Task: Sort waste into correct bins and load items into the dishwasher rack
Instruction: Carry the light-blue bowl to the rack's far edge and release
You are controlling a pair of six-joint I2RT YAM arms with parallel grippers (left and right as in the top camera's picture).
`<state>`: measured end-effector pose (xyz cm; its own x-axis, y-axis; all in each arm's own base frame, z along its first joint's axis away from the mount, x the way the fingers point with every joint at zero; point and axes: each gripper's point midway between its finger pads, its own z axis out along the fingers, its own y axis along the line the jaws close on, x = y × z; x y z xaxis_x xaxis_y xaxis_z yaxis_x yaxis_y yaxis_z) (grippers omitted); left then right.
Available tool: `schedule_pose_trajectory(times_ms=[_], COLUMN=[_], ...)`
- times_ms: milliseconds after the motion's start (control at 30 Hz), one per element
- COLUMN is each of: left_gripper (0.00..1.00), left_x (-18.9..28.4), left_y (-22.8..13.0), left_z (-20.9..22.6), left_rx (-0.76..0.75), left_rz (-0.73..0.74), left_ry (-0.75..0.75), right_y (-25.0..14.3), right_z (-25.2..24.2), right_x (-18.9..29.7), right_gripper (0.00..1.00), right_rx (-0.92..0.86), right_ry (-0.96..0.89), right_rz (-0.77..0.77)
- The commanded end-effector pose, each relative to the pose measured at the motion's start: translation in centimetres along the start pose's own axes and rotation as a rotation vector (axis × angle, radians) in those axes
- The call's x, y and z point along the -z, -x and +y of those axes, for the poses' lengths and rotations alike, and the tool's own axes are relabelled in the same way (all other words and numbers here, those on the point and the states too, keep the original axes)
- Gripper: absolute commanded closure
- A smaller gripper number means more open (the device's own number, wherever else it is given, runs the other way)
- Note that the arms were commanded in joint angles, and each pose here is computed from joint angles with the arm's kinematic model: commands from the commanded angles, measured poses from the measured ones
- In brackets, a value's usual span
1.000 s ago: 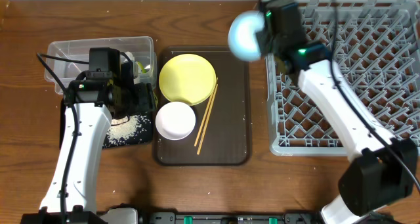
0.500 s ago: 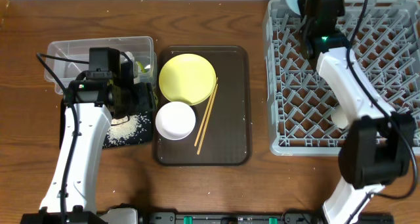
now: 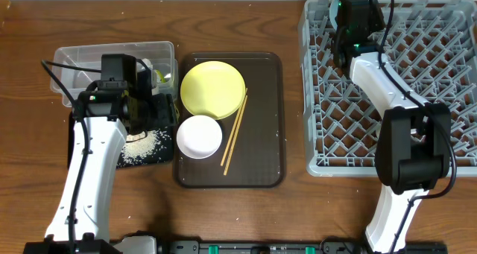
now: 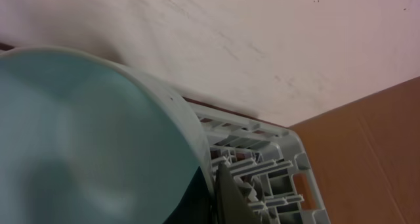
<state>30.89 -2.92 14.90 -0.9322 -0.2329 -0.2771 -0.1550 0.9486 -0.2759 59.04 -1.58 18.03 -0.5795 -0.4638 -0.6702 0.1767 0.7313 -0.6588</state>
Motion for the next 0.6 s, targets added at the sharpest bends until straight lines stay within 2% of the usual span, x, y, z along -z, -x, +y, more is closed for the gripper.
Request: schedule_pose_trajectory(times_ms=[0,100,400,567], left_gripper=[0.32,0.32,0.32,0.32], left_x=[0.3,0.3,0.3,0.3], left_y=[0.2,0.2,0.2,0.2], left_z=[0.2,0.2,0.2,0.2], left_rx=[-0.007,-0.007,-0.007,-0.007], left_rz=[-0.011,-0.011,-0.012,-0.011], left_ry=[0.012,0.012,0.012,0.012], right_y=[-0.7,-1.1,-2.6,-3.7], right_z=[1.8,2.6,6.3,7.1], right_x=[0.0,0.3,2.5,3.2], right_gripper=[0.99,0.99,0.99,0.99], right_rx=[0.040,0.016,0.098,0.010], right_ry=[0.013,0.034,0.123,0.139], right_rz=[0.026,0.042,0.115,0.166])
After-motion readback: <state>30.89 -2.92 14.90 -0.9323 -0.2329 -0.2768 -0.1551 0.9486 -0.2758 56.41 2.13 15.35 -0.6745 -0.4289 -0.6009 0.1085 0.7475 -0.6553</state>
